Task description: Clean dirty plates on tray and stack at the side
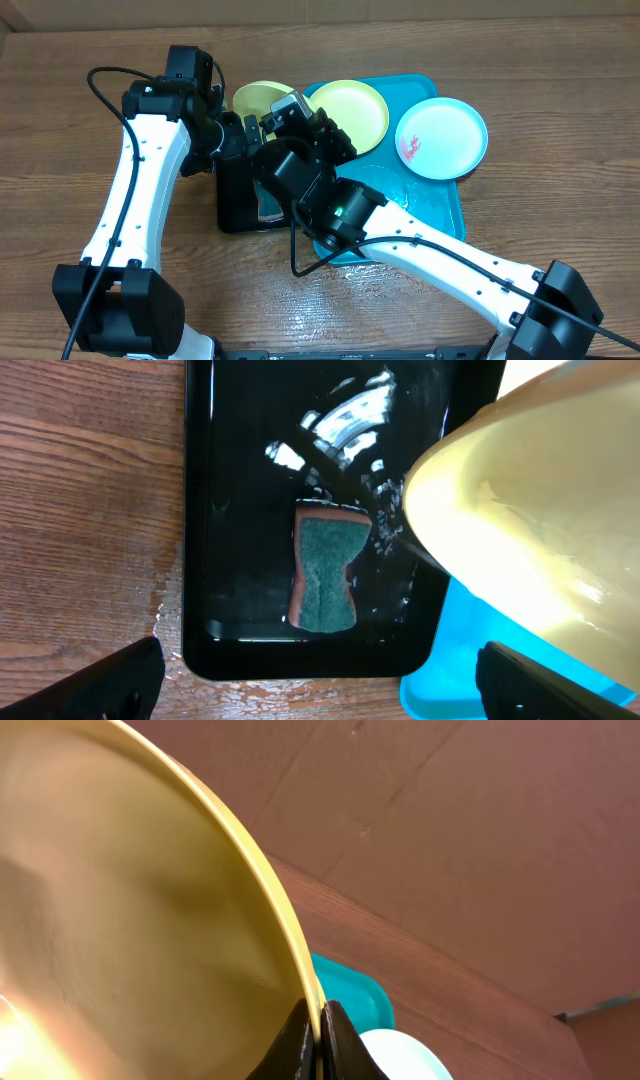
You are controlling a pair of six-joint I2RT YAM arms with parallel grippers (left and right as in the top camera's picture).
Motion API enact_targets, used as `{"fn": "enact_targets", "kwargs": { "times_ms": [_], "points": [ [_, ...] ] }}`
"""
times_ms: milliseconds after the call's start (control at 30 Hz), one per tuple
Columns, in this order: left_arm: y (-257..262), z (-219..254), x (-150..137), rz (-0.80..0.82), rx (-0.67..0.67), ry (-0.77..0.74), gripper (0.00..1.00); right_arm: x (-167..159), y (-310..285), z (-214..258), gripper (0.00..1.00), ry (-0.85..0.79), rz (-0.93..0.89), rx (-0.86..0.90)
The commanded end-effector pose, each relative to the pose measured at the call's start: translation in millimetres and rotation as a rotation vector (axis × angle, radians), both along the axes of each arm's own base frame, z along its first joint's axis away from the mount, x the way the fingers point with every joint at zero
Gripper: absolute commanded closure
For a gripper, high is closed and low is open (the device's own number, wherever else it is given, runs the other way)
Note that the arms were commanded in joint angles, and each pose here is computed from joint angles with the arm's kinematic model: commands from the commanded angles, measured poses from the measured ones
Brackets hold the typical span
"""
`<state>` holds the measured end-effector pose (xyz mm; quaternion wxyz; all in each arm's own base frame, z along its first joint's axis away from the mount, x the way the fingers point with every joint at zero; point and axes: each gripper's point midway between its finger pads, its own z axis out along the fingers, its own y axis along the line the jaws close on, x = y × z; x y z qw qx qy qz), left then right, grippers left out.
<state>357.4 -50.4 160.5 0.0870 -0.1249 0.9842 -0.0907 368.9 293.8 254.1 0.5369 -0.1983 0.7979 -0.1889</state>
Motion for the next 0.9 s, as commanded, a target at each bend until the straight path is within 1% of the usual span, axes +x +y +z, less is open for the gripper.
{"fn": "enact_targets", "kwargs": {
  "times_ms": [0,167,267,367,500,600,633,700,767,867],
  "points": [
    [-3,4,2,-0.021,-0.002,-0.018,0.00,1,2,12,0.96,-0.033,-0.015,0.022],
    [-3,4,2,-0.021,-0.002,-0.018,0.00,2,2,13,0.96,-0.037,-0.016,0.031],
    [-3,4,2,-0.021,-0.002,-0.018,0.00,1,1,8,0.96,-0.024,-0.036,0.090],
    [-3,4,2,-0.021,-0.002,-0.018,0.01,6,-8,-12,0.96,0.060,-0.082,0.230],
    [-3,4,2,-0.021,-0.002,-0.018,0.00,12,-19,-54,0.96,0.320,-0.101,0.453],
    [-3,4,2,-0.021,-0.002,-0.018,0.00,15,-26,-68,0.96,0.523,-0.072,0.613],
    [-3,4,2,-0.021,-0.002,-0.018,0.00,17,-30,-65,0.96,0.591,-0.047,0.682],
    [-3,4,2,-0.021,-0.002,-0.018,0.00,23,-42,-53,0.96,0.662,-0.009,0.796],
    [-3,4,2,-0.021,-0.002,-0.018,0.00,34,-66,-37,0.96,0.688,-0.015,0.919],
    [-3,4,2,-0.021,-0.002,-0.018,0.00,51,-123,-22,0.96,0.680,-0.092,1.064]
  ]
}}
